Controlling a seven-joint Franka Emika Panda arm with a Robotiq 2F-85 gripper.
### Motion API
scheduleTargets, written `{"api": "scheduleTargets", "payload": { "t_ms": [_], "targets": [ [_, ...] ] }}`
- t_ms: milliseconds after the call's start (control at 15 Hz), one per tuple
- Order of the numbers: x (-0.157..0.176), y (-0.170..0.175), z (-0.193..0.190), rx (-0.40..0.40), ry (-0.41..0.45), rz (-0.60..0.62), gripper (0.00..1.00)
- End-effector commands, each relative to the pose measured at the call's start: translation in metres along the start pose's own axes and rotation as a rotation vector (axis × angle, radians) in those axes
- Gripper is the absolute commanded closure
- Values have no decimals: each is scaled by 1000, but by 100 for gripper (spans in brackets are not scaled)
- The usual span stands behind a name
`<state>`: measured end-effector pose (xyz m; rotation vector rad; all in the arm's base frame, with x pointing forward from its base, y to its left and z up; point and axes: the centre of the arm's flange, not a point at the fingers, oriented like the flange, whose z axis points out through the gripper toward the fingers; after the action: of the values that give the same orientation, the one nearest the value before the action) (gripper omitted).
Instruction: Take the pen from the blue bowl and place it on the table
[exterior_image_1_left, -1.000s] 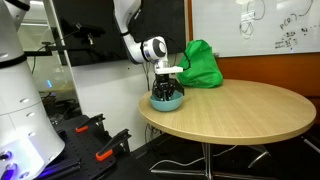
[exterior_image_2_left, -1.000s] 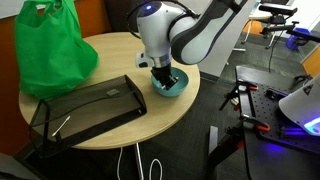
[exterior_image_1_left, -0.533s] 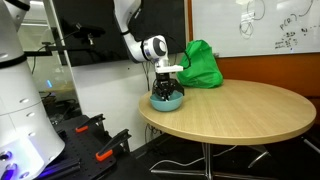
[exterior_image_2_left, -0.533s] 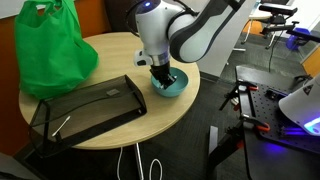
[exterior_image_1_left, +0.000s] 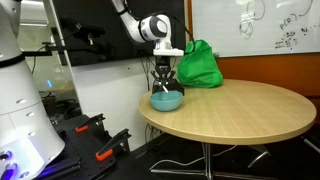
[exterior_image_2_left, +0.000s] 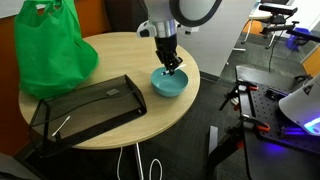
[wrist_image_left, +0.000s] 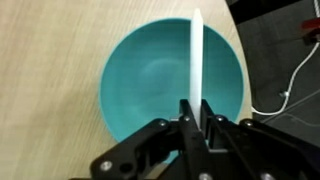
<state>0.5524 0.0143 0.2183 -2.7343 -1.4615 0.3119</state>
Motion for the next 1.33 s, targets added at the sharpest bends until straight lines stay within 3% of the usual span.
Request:
{"api": "scheduleTargets", "payload": {
  "t_ms": [0, 333, 600, 1267],
  "targets": [
    [-39, 5, -19, 39, -11, 190, 97],
    [-106, 42, -8, 37, -16, 479, 97],
    [-139, 58, 14, 41, -14, 702, 97],
    [-161, 83, 85, 66, 10, 1233, 97]
  ]
}}
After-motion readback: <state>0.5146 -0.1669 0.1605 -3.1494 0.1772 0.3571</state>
